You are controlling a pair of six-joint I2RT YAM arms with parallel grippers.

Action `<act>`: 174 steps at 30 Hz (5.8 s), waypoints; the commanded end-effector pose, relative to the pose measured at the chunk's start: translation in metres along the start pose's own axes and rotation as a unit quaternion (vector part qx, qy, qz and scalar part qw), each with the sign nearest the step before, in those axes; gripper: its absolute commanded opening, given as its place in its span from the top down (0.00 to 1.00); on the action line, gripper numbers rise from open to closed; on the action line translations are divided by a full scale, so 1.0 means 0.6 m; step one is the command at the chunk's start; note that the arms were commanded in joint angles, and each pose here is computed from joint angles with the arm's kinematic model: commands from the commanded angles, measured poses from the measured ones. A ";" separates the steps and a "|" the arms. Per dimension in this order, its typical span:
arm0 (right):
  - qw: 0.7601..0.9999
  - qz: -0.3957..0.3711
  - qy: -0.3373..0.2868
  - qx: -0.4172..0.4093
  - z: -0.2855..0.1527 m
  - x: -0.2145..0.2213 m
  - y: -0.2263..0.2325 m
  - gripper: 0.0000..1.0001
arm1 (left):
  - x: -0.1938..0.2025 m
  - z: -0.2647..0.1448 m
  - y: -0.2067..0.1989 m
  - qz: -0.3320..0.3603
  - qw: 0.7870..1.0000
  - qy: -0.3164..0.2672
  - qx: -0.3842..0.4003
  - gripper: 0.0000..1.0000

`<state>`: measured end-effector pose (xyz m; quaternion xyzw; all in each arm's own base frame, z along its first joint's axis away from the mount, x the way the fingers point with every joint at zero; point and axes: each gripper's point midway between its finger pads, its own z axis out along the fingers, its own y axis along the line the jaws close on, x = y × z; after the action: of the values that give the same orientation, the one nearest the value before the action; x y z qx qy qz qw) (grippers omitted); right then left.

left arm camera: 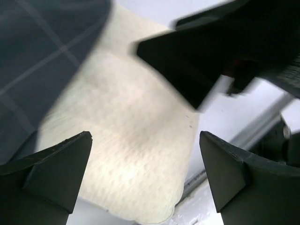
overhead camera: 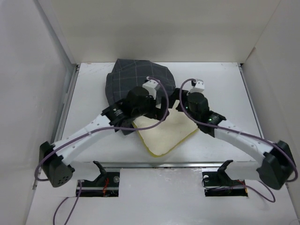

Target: Put the pillow into the pillowcase

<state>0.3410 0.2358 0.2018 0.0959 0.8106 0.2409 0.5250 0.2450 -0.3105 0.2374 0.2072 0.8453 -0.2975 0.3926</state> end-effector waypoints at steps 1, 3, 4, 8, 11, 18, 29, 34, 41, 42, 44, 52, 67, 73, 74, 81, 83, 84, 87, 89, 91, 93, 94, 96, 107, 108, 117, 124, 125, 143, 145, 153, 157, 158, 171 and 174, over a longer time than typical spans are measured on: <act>0.986 -0.142 -0.009 -0.082 -0.061 -0.055 0.044 0.01 | -0.045 -0.093 0.080 -0.060 0.985 -0.088 -0.137 0.00; 0.971 -0.193 0.045 -0.137 -0.084 -0.015 0.053 0.01 | 0.020 -0.104 0.117 -0.120 0.974 -0.072 -0.180 0.00; 0.963 -0.217 0.056 -0.149 -0.089 -0.010 0.055 0.01 | 0.036 -0.114 0.136 -0.142 0.966 -0.081 -0.199 0.00; 0.935 -0.281 0.135 -0.171 -0.085 0.080 0.080 0.01 | 0.140 -0.139 0.177 -0.235 0.945 -0.090 -0.209 0.00; 0.911 -0.323 0.181 -0.180 -0.075 0.147 0.104 0.01 | 0.210 -0.117 0.211 -0.269 0.934 -0.080 -0.221 0.00; 0.887 -0.344 0.225 -0.208 -0.056 0.229 0.130 0.01 | 0.263 -0.075 0.271 -0.321 0.911 -0.091 -0.241 0.00; 0.895 -0.329 0.247 -0.172 0.018 0.325 0.122 0.16 | 0.253 -0.024 0.351 -0.268 0.928 -0.058 -0.253 0.60; 0.926 -0.301 0.190 -0.122 0.046 0.270 0.142 1.00 | 0.207 -0.019 0.326 -0.227 0.949 -0.052 -0.211 1.00; 0.980 -0.183 -0.053 -0.053 0.049 0.022 0.226 1.00 | 0.059 -0.102 0.157 -0.160 0.976 -0.148 -0.017 1.00; 0.982 -0.158 -0.089 -0.053 0.046 -0.016 0.244 1.00 | 0.048 -0.116 0.136 -0.152 0.977 -0.152 0.002 1.00; 0.983 -0.127 -0.128 -0.043 0.041 -0.058 0.256 1.00 | 0.024 -0.155 0.102 -0.140 0.976 -0.165 0.025 1.00; 0.956 0.035 -0.293 -0.008 0.022 -0.212 0.298 1.00 | 0.011 -0.199 0.025 -0.104 0.982 -0.120 0.101 1.00; 0.937 0.108 -0.330 0.033 0.111 -0.165 0.302 1.00 | -0.029 -0.331 -0.099 -0.091 0.949 -0.149 0.263 1.00; 0.974 -0.012 -0.218 -0.057 0.123 -0.067 0.319 0.51 | -0.006 -0.296 -0.036 -0.137 0.968 -0.141 0.156 0.37; 0.975 -0.010 -0.206 -0.078 0.102 -0.072 0.322 0.37 | -0.007 -0.290 -0.020 -0.146 0.970 -0.147 0.130 0.29; 0.989 -0.107 -0.091 -0.049 0.045 0.011 0.216 0.03 | -0.016 -0.256 0.059 -0.167 0.972 -0.165 0.003 0.00; 0.989 -0.119 -0.080 -0.029 0.041 0.015 0.189 0.01 | -0.014 -0.243 0.087 -0.170 0.971 -0.166 -0.039 0.00; 0.989 -0.133 -0.067 -0.011 0.043 0.022 0.163 0.01 | -0.015 -0.236 0.099 -0.174 0.969 -0.165 -0.059 0.00; 0.991 -0.128 -0.032 -0.001 0.061 0.020 0.124 0.01 | -0.015 -0.199 0.143 -0.182 0.963 -0.155 -0.125 0.00; 0.993 -0.114 0.002 0.009 0.089 0.031 0.094 0.01 | -0.013 -0.167 0.170 -0.188 0.960 -0.135 -0.158 0.00; 0.996 -0.088 0.034 -0.001 0.125 0.018 0.063 0.01 | -0.015 -0.147 0.188 -0.186 0.958 -0.127 -0.179 0.00; 0.993 -0.065 0.090 -0.027 0.161 0.048 0.043 0.01 | -0.012 -0.117 0.205 -0.177 0.959 -0.107 -0.194 0.00; 0.995 -0.052 0.087 -0.020 0.184 0.021 0.021 0.01 | -0.017 -0.111 0.207 -0.170 0.960 -0.103 -0.196 0.00; 0.992 -0.042 0.114 -0.015 0.222 0.044 -0.004 0.01 | -0.018 -0.088 0.201 -0.145 0.970 -0.081 -0.179 0.00; 0.976 -0.027 0.195 -0.091 0.314 0.123 0.018 0.74 | -0.062 0.022 0.186 0.018 0.989 -0.026 -0.144 0.00; 0.973 -0.025 0.201 -0.106 0.299 0.128 0.023 0.95 | -0.061 0.031 0.190 0.030 0.989 -0.019 -0.146 0.00; 0.965 -0.021 0.174 -0.194 0.170 0.003 0.076 1.00 | 0.033 0.090 0.178 0.067 0.980 0.061 -0.176 0.00; 0.952 0.001 0.198 -0.232 0.104 -0.004 0.100 1.00 | 0.077 0.094 0.197 0.096 0.949 0.072 -0.293 0.00; 0.947 0.006 0.208 -0.244 0.092 0.001 0.106 1.00 | 0.080 0.092 0.203 0.089 0.942 0.072 -0.314 0.00; 0.951 -0.036 0.195 -0.235 -0.013 -0.070 0.099 0.61 | -0.049 -0.050 0.187 0.038 0.874 -0.080 -0.478 1.00; 0.955 -0.051 0.172 -0.237 -0.022 -0.099 0.093 0.36 | -0.066 -0.087 0.156 0.018 0.912 -0.106 -0.397 1.00; 0.976 -0.089 0.082 -0.180 -0.050 -0.178 0.037 0.16 | -0.152 -0.195 0.103 -0.016 0.947 -0.211 -0.240 1.00; 0.970 -0.107 0.094 -0.196 -0.032 -0.132 0.053 0.17 | -0.177 -0.226 0.086 -0.013 0.949 -0.222 -0.222 1.00; 0.968 -0.114 0.104 -0.198 -0.017 -0.110 0.057 0.17 | -0.182 -0.230 0.084 -0.015 0.949 -0.226 -0.220 1.00; 0.951 -0.043 0.034 -0.304 0.132 -0.068 0.248 0.17 | -0.203 -0.298 0.068 -0.026 0.948 -0.248 -0.197 1.00; 0.943 0.010 0.046 -0.328 0.156 -0.037 0.263 0.18 | -0.205 -0.307 0.067 -0.026 0.948 -0.247 -0.197 1.00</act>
<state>0.4022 0.3680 0.1978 -0.1140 0.7941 0.4192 0.4250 0.2487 -0.1817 0.3473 0.0655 0.8233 -0.1159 0.5518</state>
